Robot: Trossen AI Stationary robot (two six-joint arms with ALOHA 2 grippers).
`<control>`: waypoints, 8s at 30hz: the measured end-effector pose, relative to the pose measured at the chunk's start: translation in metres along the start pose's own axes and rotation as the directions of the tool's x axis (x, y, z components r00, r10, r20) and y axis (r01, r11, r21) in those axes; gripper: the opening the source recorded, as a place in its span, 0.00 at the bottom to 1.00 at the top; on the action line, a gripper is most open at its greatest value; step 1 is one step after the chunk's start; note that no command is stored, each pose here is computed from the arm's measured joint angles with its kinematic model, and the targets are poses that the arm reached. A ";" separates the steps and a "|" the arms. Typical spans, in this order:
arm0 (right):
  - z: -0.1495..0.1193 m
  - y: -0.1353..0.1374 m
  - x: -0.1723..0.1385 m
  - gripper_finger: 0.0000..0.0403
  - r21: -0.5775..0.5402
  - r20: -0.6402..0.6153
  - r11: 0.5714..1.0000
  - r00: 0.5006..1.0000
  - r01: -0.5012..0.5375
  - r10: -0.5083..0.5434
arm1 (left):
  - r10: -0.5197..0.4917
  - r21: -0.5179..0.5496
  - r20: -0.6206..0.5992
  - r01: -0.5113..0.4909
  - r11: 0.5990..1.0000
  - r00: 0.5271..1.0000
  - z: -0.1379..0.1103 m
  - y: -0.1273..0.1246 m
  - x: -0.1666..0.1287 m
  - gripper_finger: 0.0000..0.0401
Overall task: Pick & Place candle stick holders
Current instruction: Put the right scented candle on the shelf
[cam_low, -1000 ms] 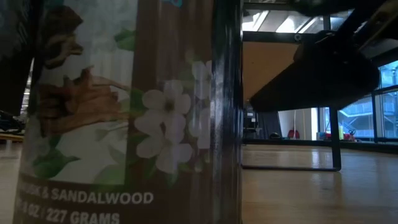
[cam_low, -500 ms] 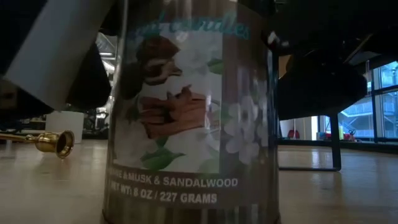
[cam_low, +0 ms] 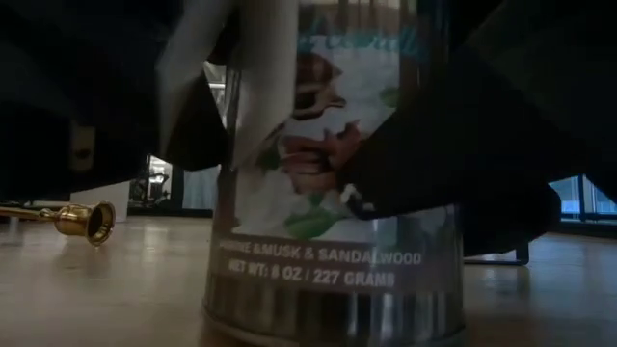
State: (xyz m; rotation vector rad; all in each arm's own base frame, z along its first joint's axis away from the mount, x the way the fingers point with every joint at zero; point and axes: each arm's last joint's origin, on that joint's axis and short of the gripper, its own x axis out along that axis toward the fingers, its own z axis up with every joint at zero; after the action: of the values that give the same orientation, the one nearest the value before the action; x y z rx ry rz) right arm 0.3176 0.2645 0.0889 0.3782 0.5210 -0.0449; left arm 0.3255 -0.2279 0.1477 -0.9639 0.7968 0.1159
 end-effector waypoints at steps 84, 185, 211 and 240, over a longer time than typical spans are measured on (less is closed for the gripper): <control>0.001 -0.002 0.010 0.98 0.064 0.013 0.996 0.998 -0.064 0.063 | 0.290 -0.034 0.009 -0.290 0.956 0.957 -0.022 0.001 -0.009 0.00; 0.315 0.077 -0.099 0.88 -0.527 -0.124 0.789 0.948 -0.314 0.294 | 0.316 -0.280 0.549 -0.186 0.942 0.774 -0.059 -0.004 -0.107 0.00; 0.322 0.021 -0.157 0.88 -0.532 -0.368 0.702 0.876 -0.472 0.311 | 0.439 -0.376 0.578 -0.253 0.891 0.688 -0.010 0.011 -0.089 0.00; 0.297 -0.163 -0.190 0.88 -0.523 -0.076 0.732 0.880 -0.436 0.470 | 0.523 -0.511 0.591 -0.216 0.832 0.614 0.063 0.014 -0.111 0.00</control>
State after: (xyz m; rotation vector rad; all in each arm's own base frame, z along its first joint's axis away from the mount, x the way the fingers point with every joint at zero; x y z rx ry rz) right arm 0.2720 -0.0050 0.3650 -0.0502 0.3460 0.5594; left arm 0.2751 -0.1435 0.2301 -0.9973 0.2164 1.0180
